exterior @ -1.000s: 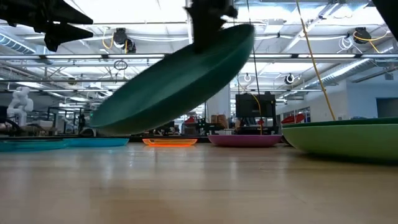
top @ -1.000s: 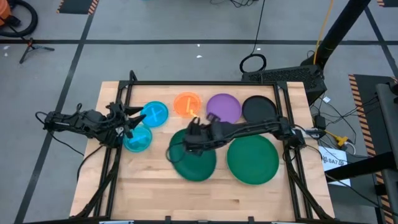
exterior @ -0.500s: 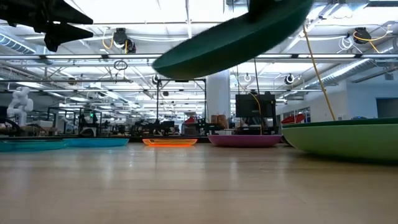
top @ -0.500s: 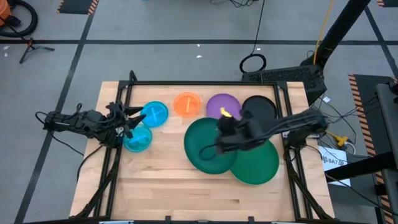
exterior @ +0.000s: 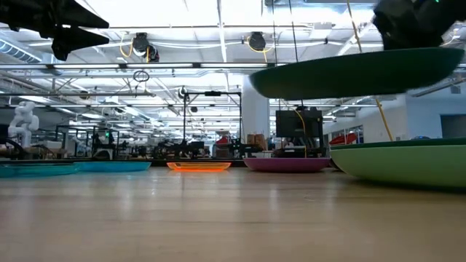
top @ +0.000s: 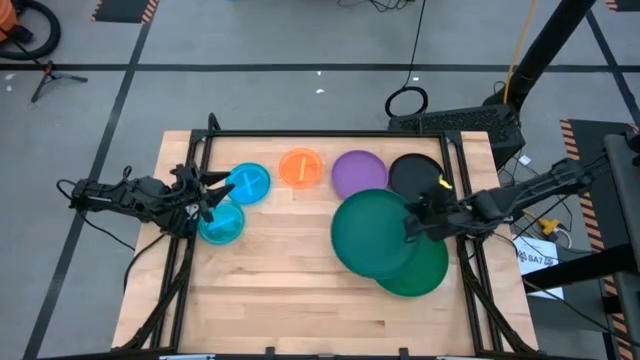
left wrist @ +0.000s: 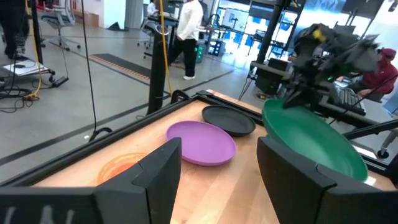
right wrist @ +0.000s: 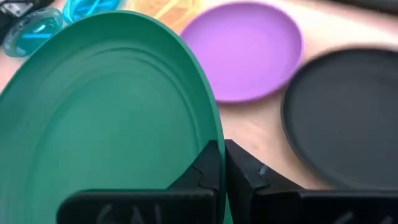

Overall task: Stack plastic plates
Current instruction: Stack the dark green plate on top of the other dark green plate

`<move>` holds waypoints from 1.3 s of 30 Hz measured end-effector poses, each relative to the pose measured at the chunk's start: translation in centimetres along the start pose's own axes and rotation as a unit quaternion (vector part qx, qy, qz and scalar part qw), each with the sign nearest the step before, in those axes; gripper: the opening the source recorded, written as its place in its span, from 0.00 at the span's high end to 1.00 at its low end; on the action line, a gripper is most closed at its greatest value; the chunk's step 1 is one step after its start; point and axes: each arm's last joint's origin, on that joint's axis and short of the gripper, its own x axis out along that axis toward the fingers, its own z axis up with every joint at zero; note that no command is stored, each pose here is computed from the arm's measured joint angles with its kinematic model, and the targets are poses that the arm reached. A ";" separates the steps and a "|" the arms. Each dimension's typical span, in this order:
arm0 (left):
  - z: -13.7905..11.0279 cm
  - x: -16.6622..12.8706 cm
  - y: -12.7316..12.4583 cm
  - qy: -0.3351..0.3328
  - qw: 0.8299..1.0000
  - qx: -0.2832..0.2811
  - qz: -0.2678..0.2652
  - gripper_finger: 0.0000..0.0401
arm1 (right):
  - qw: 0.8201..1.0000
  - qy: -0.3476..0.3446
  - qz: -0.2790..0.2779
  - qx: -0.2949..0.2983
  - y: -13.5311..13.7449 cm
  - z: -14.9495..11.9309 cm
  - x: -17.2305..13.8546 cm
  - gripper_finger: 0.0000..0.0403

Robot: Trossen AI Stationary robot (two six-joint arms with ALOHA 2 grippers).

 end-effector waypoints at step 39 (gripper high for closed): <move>0.1 0.0 0.2 -0.011 0.999 -0.023 0.035 0.47 | 0.993 0.103 0.036 -0.036 -6.5 -3.6 0.4 0.96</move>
